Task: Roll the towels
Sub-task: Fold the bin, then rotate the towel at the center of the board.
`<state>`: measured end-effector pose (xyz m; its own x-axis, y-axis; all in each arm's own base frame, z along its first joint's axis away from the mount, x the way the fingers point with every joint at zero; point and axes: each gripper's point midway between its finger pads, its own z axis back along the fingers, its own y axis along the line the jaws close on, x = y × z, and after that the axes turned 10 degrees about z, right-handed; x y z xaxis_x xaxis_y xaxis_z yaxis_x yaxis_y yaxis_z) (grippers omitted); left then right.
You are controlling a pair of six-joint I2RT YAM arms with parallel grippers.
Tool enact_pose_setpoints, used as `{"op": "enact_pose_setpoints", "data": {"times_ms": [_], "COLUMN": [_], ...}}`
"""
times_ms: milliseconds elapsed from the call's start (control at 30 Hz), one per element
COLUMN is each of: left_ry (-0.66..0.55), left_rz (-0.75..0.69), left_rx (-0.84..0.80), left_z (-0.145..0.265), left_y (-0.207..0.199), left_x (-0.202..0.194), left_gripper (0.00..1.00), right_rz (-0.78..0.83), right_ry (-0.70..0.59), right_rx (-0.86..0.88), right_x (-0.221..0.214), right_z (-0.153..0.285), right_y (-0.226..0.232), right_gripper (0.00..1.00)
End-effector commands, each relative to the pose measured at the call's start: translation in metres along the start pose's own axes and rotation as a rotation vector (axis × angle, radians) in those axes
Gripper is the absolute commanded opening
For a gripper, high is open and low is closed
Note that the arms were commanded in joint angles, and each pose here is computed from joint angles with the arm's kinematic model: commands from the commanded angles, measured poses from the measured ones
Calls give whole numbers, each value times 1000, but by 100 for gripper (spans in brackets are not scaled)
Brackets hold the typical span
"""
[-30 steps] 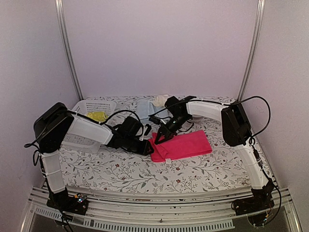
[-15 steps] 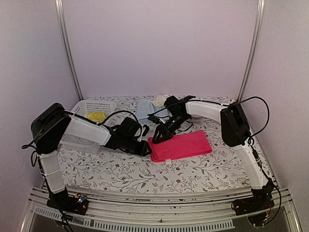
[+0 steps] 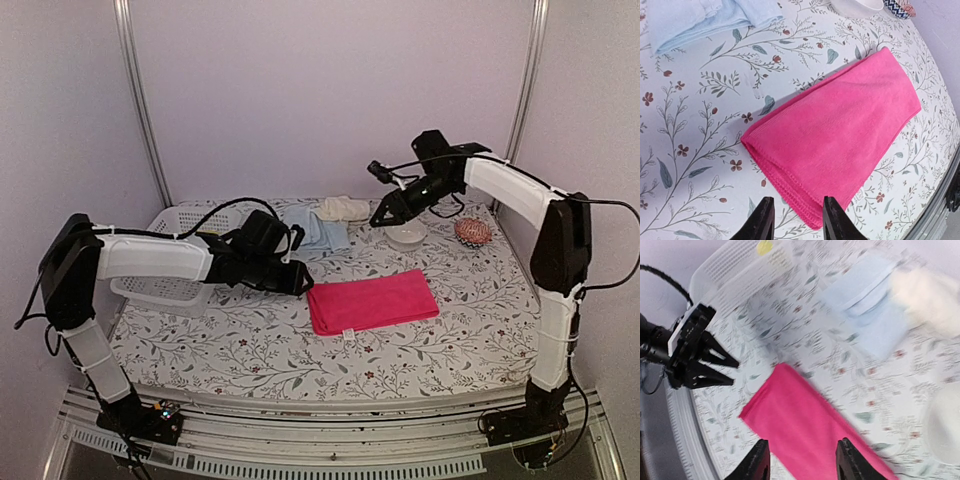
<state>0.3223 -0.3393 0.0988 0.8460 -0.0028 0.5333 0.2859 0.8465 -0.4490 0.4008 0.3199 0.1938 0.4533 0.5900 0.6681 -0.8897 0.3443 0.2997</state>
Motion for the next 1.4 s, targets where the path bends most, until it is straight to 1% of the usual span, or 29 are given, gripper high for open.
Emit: {"op": "enact_pose_setpoints", "data": {"times_ms": [0, 33, 67, 100, 133, 167, 233, 267, 300, 400, 467, 567, 733, 867, 1067, 1133, 1200, 1333, 1367], "left_ry": [106, 125, 135, 138, 132, 133, 158, 171, 181, 188, 192, 204, 229, 254, 278, 274, 265, 252, 252], "left_rz": [123, 160, 199, 232, 265, 289, 301, 294, 286, 286, 292, 291, 288, 277, 256, 250, 243, 231, 229], "left_rx": [103, 99, 76, 47, 6, -17, -25, -26, -21, -26, -40, -54, -51, -55, -86, -93, -97, -100, -103], "left_z": [-2, 0, 2, 5, 5, 6, 2, -1, -4, -9, -12, -17, -25, -33, -41, -41, -39, -37, -37], "left_y": [10, 10, 8, 6, 1, -3, -5, -7, -8, -12, -16, -21, -22, -23, -29, -31, -32, -30, -30], "left_x": [-19, -26, -32, -37, -39, -42, -50, -54, -58, -64, -66, -68, -72, -77, -81, -80, -78, -76, -77], "left_gripper": [36, 37, 38, 38, 39, 39, 39, 39, 39, 39, 39, 38, 36, 36, 30, 27, 20, 12, 9], "right_rz": [106, 100, 81, 50, 24, 13, 6, 15, 20, 2, -17, -33, -36, -38, -49, -53, -57, -70, -75], "right_ry": [-135, -172, -203, -225, -239, -224, -186, -170, -158, -102, -88, -73, -55, -47, -35, -32, -29, -12, -7], "right_rx": [-425, -453, -447, -410, -327, -287, -141, -101, -92, -129, -119, -90, -98, -99, -91, -87, -83, -71, -67], "right_x": [19, 12, 0, -15, -34, -47, -72, -83, -89, -102, -107, -114, -116, -117, -122, -123, -124, -130, -131], "right_z": [90, 100, 103, 101, 91, 82, 55, 44, 37, 29, 24, 18, 18, 17, 13, 12, 10, 5, 4], "right_y": [-48, -55, -59, -61, -59, -60, -47, -46, -46, -59, -60, -59, -62, -63, -64, -64, -64, -65, -66], "right_gripper": [64, 83, 98, 99, 99, 99, 99, 95, 88, 77, 72, 68, 64, 63, 61, 61, 60, 59, 59]}}
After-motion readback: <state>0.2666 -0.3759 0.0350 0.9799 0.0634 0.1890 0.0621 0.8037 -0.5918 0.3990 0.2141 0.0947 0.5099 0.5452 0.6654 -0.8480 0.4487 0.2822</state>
